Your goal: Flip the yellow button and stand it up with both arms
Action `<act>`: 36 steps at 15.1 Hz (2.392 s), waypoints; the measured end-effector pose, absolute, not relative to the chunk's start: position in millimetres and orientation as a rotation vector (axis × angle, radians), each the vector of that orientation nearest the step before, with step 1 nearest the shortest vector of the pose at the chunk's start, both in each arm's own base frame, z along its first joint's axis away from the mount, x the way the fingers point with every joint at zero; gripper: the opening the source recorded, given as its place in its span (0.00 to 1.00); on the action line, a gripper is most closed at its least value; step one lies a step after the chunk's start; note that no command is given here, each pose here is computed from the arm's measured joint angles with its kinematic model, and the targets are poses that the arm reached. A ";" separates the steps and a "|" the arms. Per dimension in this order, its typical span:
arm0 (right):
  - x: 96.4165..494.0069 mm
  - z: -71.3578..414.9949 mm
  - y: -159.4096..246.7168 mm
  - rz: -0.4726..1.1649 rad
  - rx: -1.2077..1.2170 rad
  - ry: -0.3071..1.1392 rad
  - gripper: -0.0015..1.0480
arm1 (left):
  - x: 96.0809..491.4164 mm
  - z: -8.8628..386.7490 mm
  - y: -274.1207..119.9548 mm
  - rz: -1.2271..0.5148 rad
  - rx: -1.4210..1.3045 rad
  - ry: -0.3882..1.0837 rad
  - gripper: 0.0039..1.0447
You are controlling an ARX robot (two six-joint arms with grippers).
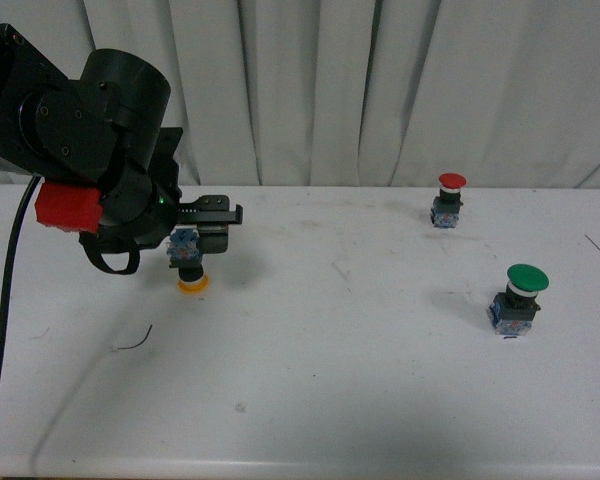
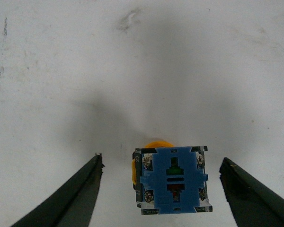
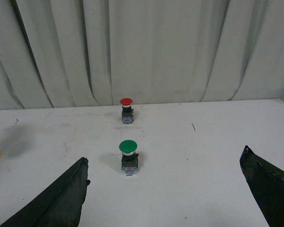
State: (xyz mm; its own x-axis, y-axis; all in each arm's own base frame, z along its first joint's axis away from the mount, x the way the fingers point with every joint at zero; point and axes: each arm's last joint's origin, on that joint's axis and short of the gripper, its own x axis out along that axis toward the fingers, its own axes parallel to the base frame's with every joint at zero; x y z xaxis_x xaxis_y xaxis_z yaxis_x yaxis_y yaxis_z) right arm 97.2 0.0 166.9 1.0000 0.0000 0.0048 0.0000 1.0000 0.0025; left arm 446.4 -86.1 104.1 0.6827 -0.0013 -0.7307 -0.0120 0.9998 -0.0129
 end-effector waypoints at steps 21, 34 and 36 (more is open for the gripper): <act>97.2 166.9 0.0 0.000 0.002 -0.005 0.94 | 260.6 251.5 -111.9 -0.240 0.023 0.451 0.31; 97.2 166.9 0.0 0.000 0.002 -0.005 0.94 | 267.5 227.6 -140.8 -0.890 -0.869 0.188 0.31; 97.2 166.9 0.0 0.000 0.002 -0.005 0.94 | 269.5 219.0 -147.3 -0.908 -0.919 0.199 0.31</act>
State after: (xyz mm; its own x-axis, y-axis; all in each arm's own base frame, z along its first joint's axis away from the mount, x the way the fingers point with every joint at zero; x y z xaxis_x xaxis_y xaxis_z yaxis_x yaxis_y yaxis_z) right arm 97.2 0.0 166.9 1.0000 0.0000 0.0048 0.0000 1.0000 0.0025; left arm 269.5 -147.3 219.0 0.6259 -0.7499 0.2141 0.5914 0.2774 -0.7571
